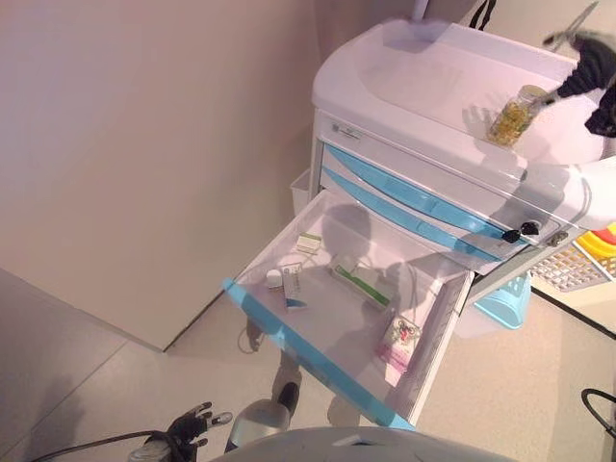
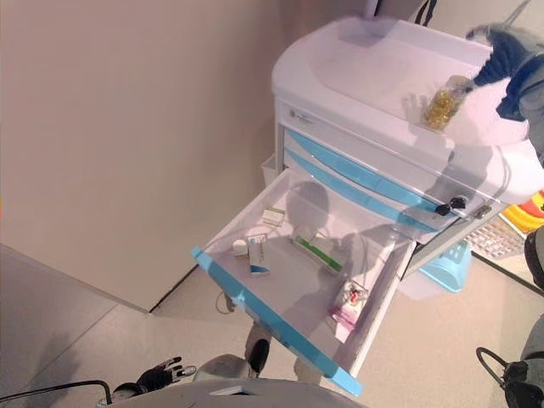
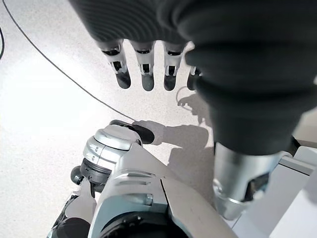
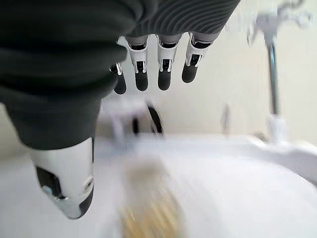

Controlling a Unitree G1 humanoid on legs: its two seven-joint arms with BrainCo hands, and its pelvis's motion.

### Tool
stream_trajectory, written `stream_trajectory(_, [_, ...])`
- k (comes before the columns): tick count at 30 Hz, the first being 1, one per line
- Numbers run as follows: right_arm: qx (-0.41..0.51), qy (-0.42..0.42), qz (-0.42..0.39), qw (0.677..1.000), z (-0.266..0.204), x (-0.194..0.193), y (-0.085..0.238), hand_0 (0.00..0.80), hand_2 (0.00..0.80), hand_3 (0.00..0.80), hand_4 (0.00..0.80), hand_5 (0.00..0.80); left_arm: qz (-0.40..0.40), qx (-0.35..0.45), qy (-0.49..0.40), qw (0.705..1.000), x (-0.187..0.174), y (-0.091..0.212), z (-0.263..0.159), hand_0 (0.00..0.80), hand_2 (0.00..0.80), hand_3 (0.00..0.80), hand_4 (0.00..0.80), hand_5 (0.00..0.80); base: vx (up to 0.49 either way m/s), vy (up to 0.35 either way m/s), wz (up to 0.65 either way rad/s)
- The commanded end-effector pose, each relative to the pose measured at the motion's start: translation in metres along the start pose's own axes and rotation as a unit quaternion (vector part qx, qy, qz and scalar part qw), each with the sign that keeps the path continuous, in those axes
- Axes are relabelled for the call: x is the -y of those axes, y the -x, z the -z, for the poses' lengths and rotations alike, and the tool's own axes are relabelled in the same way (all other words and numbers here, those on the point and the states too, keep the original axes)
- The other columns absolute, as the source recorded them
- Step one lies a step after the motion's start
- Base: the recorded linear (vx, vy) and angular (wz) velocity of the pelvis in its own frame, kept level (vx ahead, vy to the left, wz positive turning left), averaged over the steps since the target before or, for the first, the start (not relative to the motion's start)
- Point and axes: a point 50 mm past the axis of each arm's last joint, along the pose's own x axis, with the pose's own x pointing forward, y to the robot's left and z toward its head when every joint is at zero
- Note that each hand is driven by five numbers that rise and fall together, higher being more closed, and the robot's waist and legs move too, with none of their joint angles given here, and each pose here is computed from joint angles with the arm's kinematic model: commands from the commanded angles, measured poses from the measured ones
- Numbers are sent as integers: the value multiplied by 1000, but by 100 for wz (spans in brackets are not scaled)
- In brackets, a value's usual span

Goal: Open the drawer and pick up the medicine

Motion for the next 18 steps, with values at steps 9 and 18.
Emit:
stream_trajectory(9, [30, -227, 324, 918, 2, 80, 25, 0, 0, 0, 0, 0, 33, -7, -79, 996, -1, 3, 0, 0, 0, 0, 0, 0, -54, 14, -9])
stream_trajectory(18, [-71, -411, 269, 868, 62, -15, 65, 0, 0, 0, 0, 0, 65, 46, -57, 995, 15, -4, -21, 0, 0, 0, 0, 0, -66, 22, -29])
